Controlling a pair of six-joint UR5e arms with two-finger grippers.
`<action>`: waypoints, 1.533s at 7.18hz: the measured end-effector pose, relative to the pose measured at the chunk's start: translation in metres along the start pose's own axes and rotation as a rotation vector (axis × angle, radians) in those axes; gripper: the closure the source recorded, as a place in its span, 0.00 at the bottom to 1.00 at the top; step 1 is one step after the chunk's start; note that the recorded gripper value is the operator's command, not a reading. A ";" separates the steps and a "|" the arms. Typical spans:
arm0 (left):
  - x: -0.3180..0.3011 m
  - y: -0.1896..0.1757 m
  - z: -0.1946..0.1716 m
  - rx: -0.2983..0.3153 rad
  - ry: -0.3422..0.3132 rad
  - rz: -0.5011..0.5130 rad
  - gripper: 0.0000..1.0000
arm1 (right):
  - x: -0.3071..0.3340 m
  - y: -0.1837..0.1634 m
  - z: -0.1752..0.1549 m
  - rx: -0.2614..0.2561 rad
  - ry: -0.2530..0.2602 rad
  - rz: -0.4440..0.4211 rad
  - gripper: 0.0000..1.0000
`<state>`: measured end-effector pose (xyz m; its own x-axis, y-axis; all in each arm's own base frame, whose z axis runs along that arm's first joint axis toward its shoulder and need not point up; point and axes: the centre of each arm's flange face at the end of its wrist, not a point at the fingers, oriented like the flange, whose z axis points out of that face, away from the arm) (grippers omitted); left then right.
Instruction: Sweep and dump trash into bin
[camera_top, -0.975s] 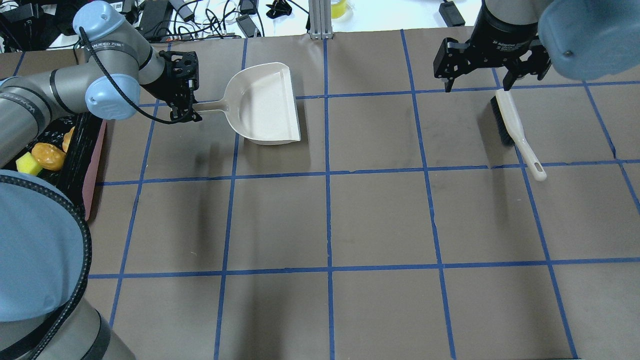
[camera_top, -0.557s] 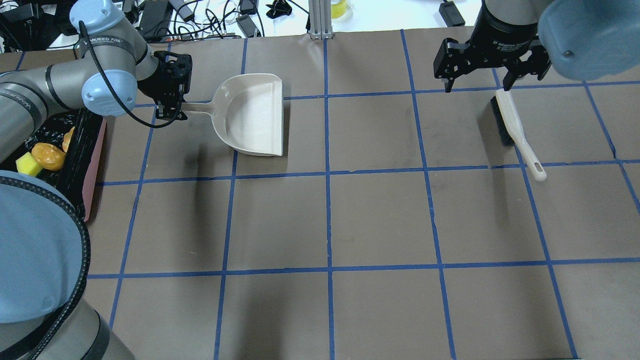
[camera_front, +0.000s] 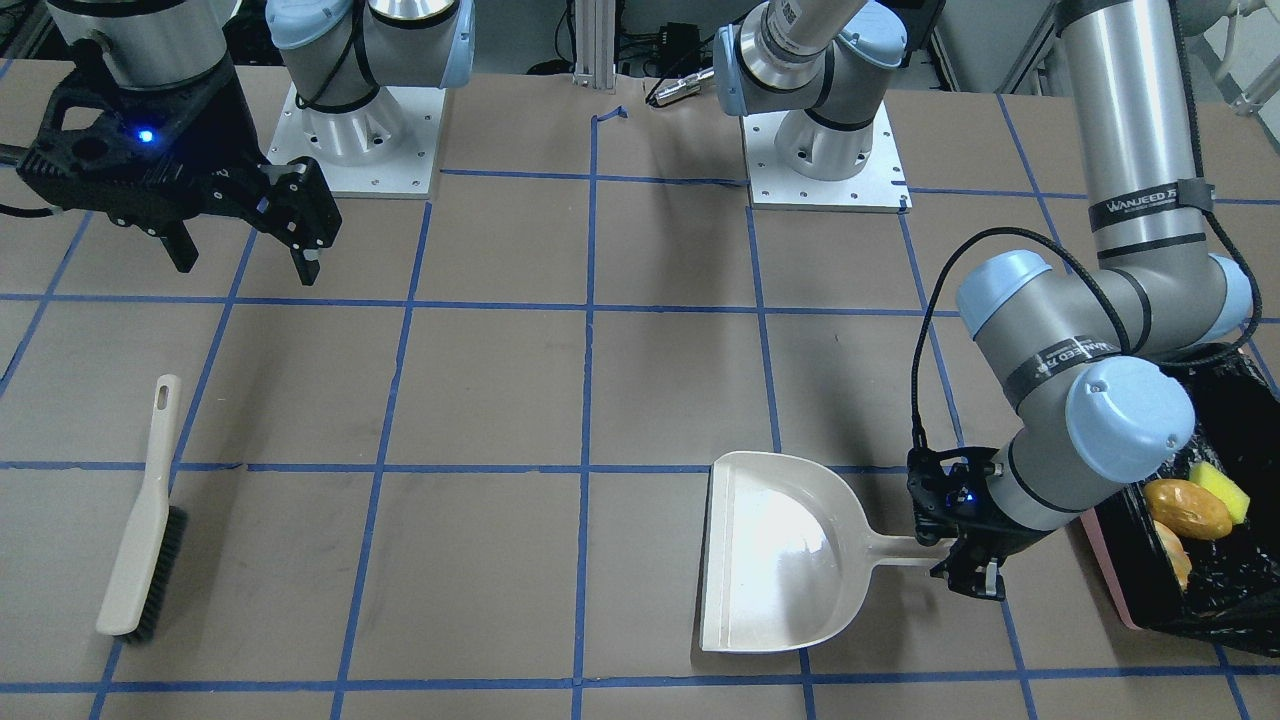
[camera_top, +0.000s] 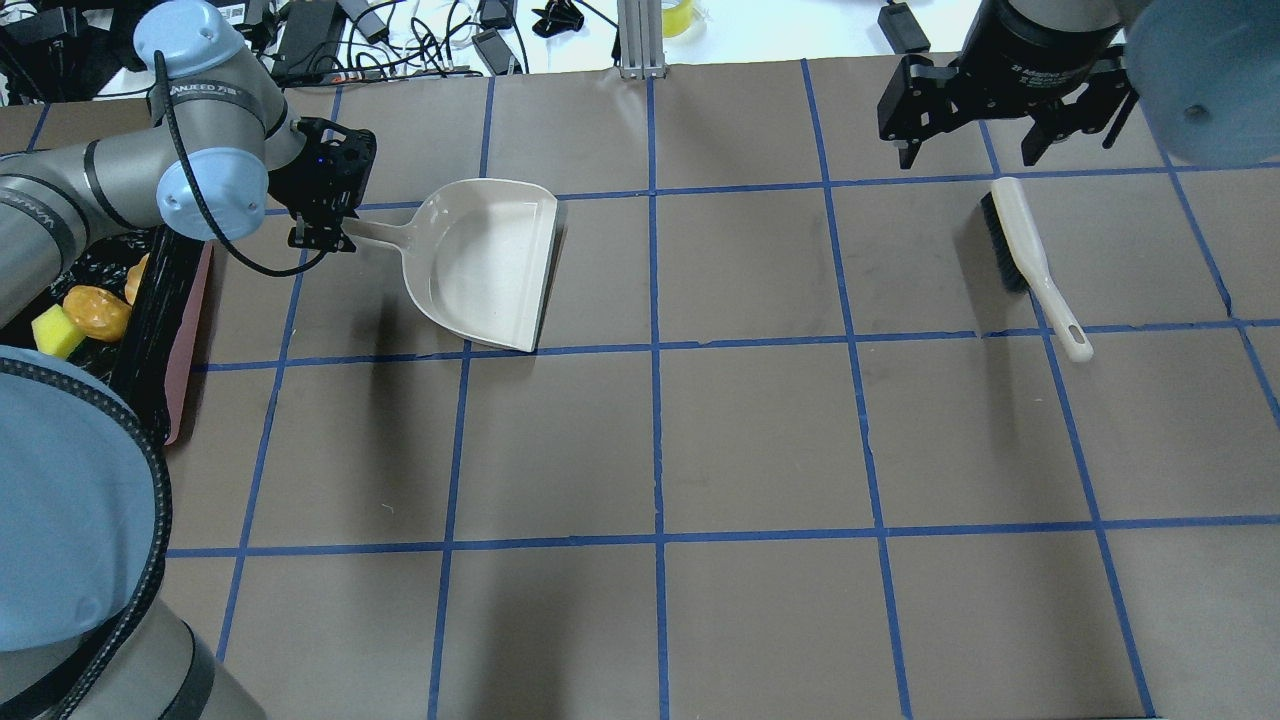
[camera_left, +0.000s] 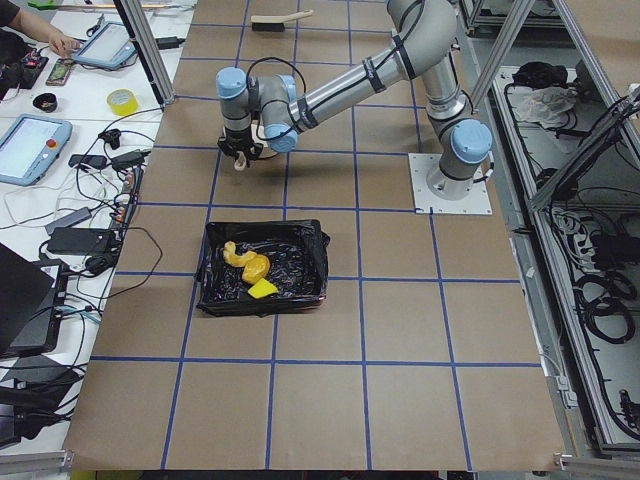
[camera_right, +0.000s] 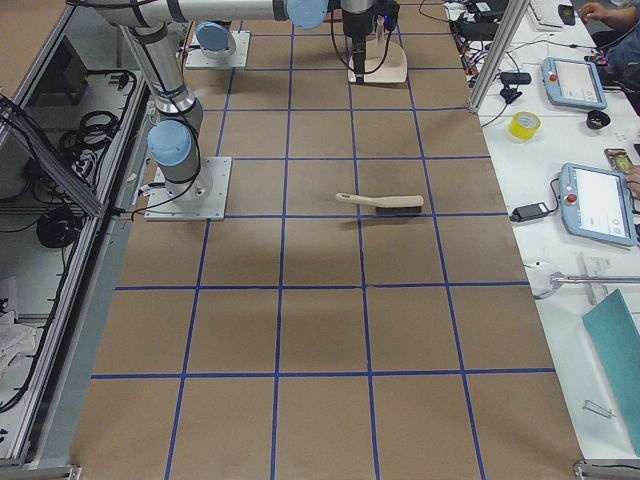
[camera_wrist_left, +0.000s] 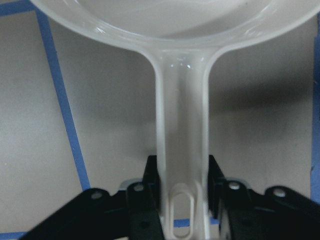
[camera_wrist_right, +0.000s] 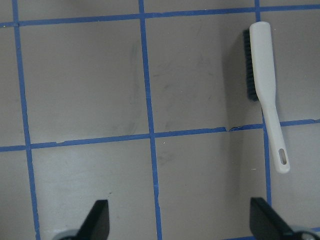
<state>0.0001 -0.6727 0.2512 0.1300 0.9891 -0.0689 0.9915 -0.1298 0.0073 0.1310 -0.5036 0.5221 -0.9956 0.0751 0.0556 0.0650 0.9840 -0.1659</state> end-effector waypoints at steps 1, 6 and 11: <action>0.000 0.002 0.004 0.001 0.004 0.001 0.33 | -0.001 0.002 -0.003 0.005 -0.007 0.004 0.00; 0.000 0.003 0.010 0.003 0.011 -0.011 0.00 | -0.008 0.005 -0.001 -0.017 -0.070 0.020 0.00; 0.000 -0.018 -0.020 0.108 -0.035 -0.131 0.00 | -0.008 0.007 -0.002 -0.017 -0.068 0.010 0.00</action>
<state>-0.0174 -0.6692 0.2707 -0.0026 0.9953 -0.0969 0.9938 -0.0082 -0.1108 0.1397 -0.4974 0.5225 -0.9972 0.0740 -0.0130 0.0751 0.9859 -0.1493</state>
